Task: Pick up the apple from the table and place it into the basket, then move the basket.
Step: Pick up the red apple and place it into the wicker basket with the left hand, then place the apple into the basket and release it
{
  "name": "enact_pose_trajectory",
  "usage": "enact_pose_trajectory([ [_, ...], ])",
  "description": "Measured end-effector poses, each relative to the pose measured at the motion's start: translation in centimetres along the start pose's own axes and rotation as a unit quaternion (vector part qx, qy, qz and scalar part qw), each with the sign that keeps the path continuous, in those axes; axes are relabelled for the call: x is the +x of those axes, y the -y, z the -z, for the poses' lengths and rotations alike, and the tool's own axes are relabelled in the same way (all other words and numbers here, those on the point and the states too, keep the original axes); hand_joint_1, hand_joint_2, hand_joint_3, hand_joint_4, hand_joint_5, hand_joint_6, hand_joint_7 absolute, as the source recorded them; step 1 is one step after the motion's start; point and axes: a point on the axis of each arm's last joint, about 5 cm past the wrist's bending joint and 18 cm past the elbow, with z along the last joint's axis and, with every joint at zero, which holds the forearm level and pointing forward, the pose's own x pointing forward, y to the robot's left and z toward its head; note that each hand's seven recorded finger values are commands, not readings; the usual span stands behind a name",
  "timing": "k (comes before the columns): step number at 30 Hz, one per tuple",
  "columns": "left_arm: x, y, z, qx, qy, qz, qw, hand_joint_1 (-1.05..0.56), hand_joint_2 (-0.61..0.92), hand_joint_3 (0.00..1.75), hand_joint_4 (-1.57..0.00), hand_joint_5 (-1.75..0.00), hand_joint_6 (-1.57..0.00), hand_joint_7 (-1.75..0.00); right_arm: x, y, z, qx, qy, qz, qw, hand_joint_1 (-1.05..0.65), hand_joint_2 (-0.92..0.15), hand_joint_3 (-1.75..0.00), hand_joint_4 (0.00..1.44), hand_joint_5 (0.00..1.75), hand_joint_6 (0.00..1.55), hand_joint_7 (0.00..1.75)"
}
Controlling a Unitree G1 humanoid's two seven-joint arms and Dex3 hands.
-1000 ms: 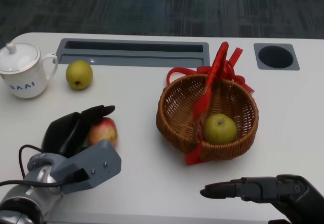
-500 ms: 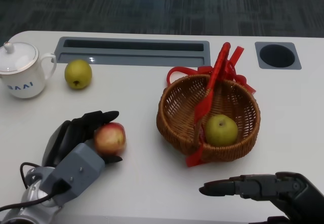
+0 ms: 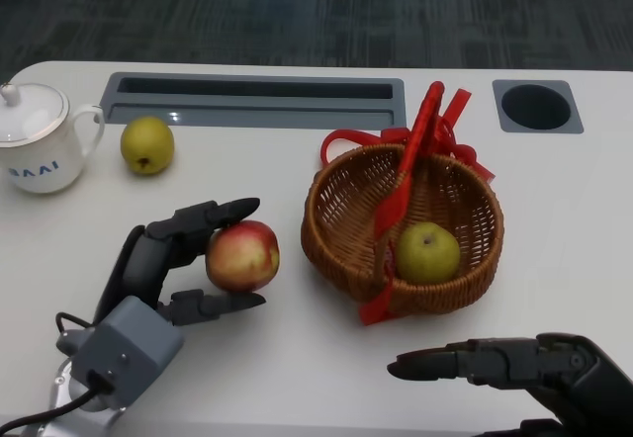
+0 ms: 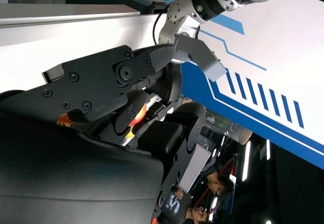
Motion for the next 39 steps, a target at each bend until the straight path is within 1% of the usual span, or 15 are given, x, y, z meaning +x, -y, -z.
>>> enact_pose_trajectory([
  [4,0.2,-0.2,-0.4,-0.011,0.020,-0.008,1.000,-0.18,0.79,0.00,-1.30,-0.01,-1.14,0.00,0.0,0.0,0.0,0.000,0.000,0.000,1.000,-0.41,-0.86,0.00,0.87,0.00,0.79,0.00],
  [8,0.3,0.2,-0.9,-0.026,0.045,-0.017,0.999,-0.19,0.79,0.00,-1.29,-0.01,-1.15,0.00,0.0,0.0,0.0,0.000,0.000,0.000,1.000,-0.41,-0.86,0.00,0.86,0.00,0.78,0.00],
  [13,1.2,0.3,-2.1,-0.052,0.089,-0.026,0.994,-0.17,0.80,0.00,-1.27,0.00,-1.14,0.00,0.0,0.0,0.0,-0.001,0.000,0.000,1.000,-0.40,-0.86,0.00,0.86,0.00,0.78,0.00],
  [17,1.9,0.3,-3.0,-0.061,0.119,-0.023,0.991,-0.19,0.80,0.00,-1.32,-0.03,-1.13,0.00,0.0,0.0,0.0,0.000,0.000,-0.001,1.000,-0.40,-0.86,0.00,0.86,0.00,0.78,0.00],
  [20,2.7,0.4,-3.6,-0.063,0.133,-0.018,0.989,-0.20,0.81,0.00,-1.31,-0.02,-1.13,0.00,0.1,0.0,0.1,0.000,0.001,-0.001,1.000,-0.39,-0.86,0.00,0.86,0.00,0.78,0.00],
  [23,3.9,0.5,-4.5,-0.062,0.149,-0.009,0.987,-0.20,0.80,0.00,-1.27,-0.01,-1.14,-0.01,0.1,-0.1,0.1,0.002,0.003,0.000,1.000,-0.39,-0.86,0.00,0.86,0.00,0.78,0.00],
  [27,5.6,0.7,-5.7,-0.056,0.173,0.005,0.983,-0.21,0.79,0.00,-1.29,-0.02,-1.15,-0.01,0.2,-0.2,0.1,0.002,0.003,0.001,1.000,-0.39,-0.86,0.00,0.85,0.00,0.78,0.00],
  [34,7.0,1.9,-6.5,-0.055,0.174,0.033,0.983,-0.24,0.78,0.00,-1.30,-0.01,-1.16,-0.01,0.3,-0.3,0.1,0.002,0.002,0.004,1.000,-0.39,-0.86,0.00,0.86,0.00,0.78,0.00],
  [39,7.6,2.6,-6.5,-0.042,0.160,0.057,0.985,-0.25,0.79,0.00,-1.30,-0.01,-1.15,0.00,0.1,-0.5,0.1,0.002,0.001,0.007,1.000,-0.39,-0.86,0.00,0.86,0.00,0.79,0.00],
])
